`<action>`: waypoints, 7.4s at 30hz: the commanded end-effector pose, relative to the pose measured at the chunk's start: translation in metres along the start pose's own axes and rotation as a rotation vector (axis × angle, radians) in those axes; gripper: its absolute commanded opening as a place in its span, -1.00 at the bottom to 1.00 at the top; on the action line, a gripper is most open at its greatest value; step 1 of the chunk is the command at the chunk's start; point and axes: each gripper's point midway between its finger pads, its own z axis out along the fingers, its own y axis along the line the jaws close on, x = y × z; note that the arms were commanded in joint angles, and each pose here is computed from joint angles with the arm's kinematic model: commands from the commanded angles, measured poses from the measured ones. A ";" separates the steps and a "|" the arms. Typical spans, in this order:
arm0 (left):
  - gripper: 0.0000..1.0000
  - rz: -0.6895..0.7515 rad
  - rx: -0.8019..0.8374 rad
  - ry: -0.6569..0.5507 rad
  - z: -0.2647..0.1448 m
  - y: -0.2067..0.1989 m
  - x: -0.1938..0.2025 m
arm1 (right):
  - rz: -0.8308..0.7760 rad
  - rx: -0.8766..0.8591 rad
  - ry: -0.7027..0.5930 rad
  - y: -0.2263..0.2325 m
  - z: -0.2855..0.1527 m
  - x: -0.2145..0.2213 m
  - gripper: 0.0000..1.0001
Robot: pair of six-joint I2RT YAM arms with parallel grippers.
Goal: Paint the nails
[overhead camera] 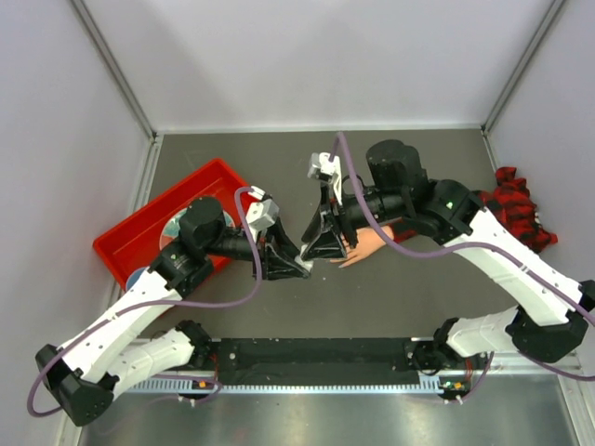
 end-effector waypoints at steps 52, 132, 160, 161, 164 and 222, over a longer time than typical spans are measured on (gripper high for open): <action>-1.00 0.109 0.031 -0.092 -0.007 -0.025 -0.046 | -0.071 -0.017 -0.049 0.016 -0.012 -0.012 0.28; -1.00 0.184 -0.638 -0.082 -0.036 0.104 -0.049 | 0.087 0.451 -0.118 -0.064 0.006 -0.008 -1.00; -1.00 0.184 0.069 0.029 -0.012 -0.026 -0.021 | -0.082 -0.040 -0.086 0.023 -0.016 -0.012 -0.04; -1.00 0.191 0.063 0.026 -0.012 -0.026 -0.023 | -0.083 -0.064 -0.090 0.026 -0.016 -0.013 -0.09; -1.00 0.184 0.061 0.015 -0.012 -0.027 -0.026 | -0.077 -0.113 -0.081 0.031 -0.013 -0.011 -0.05; -0.11 0.144 -0.798 -0.114 -0.051 0.133 -0.039 | 0.272 0.825 -0.240 -0.108 0.021 -0.015 -1.00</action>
